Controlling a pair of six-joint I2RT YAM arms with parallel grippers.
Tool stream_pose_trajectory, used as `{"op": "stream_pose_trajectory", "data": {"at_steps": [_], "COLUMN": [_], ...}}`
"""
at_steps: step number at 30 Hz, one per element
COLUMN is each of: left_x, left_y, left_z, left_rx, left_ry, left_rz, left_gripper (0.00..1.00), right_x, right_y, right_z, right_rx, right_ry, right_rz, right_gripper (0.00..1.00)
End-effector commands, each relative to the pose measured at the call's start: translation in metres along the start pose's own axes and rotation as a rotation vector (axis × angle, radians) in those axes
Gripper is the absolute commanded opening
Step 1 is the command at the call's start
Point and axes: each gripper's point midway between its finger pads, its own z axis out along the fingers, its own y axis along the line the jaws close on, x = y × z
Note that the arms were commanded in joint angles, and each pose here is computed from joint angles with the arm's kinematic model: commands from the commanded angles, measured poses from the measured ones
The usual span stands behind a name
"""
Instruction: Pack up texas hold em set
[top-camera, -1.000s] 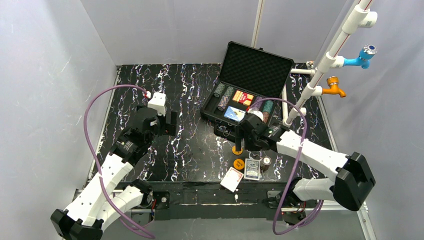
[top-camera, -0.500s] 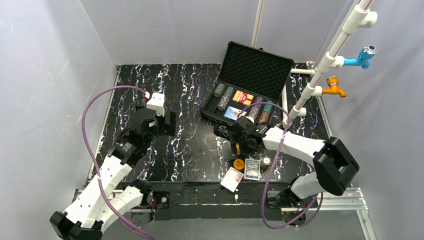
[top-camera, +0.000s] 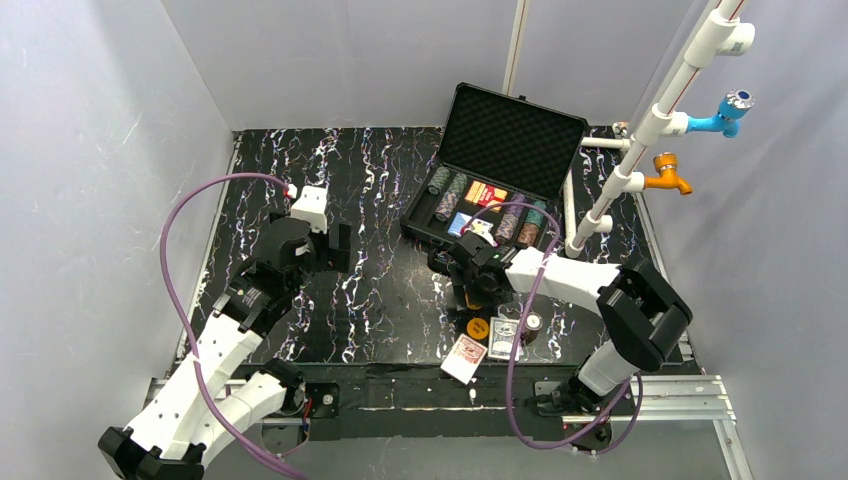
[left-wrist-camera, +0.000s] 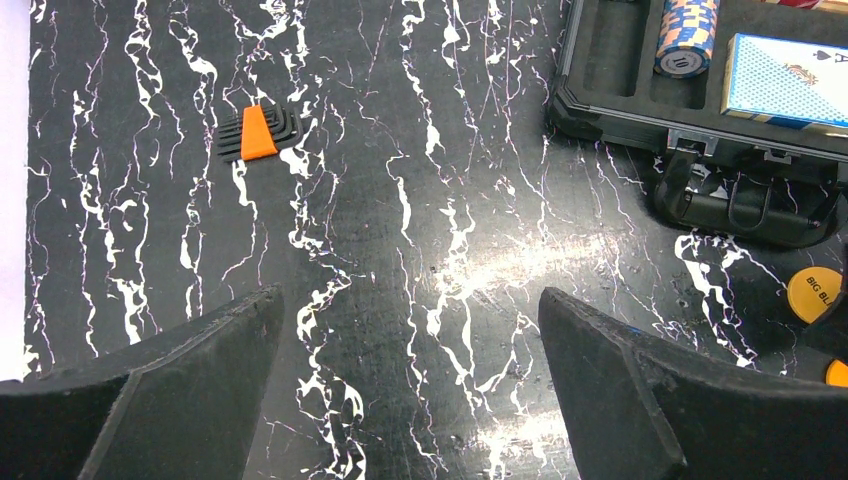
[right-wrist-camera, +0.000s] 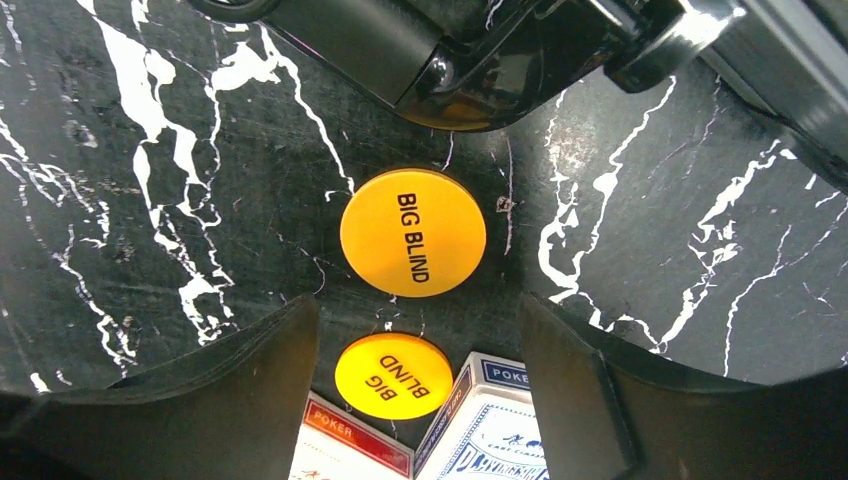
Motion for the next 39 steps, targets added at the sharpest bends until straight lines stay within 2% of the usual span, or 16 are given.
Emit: {"op": "stream_pose_trajectory", "data": {"at_steps": [1, 19, 28, 31, 34, 39], "left_x": [0.001, 0.001, 0.001, 0.001, 0.001, 0.001], "left_y": [0.007, 0.008, 0.008, 0.008, 0.008, 0.007], "left_z": [-0.002, -0.002, -0.002, -0.002, -0.002, -0.002], "left_rx": [-0.031, -0.033, -0.034, -0.033, -0.032, -0.031], "left_ry": [-0.011, -0.011, -0.011, -0.010, -0.011, -0.010], "left_rz": [0.000, 0.006, 0.008, 0.008, 0.010, 0.009], "left_gripper": [0.98, 0.98, 0.98, 0.98, 0.98, 0.98], "right_x": [-0.014, -0.001, 0.002, 0.002, 0.002, 0.002], "right_y": [0.007, 0.002, 0.002, 0.002, 0.002, 0.002], "right_z": [0.001, 0.020, 0.022, 0.022, 0.022, 0.023], "right_rx": [0.013, 0.095, 0.104, 0.106, 0.108, 0.118], "right_ry": [-0.038, 0.000, 0.007, 0.006, 0.005, 0.003], "right_rz": [-0.021, -0.071, -0.083, -0.086, -0.087, -0.091], "right_gripper": [0.79, 0.62, 0.58, 0.59, 0.69, 0.76]}}
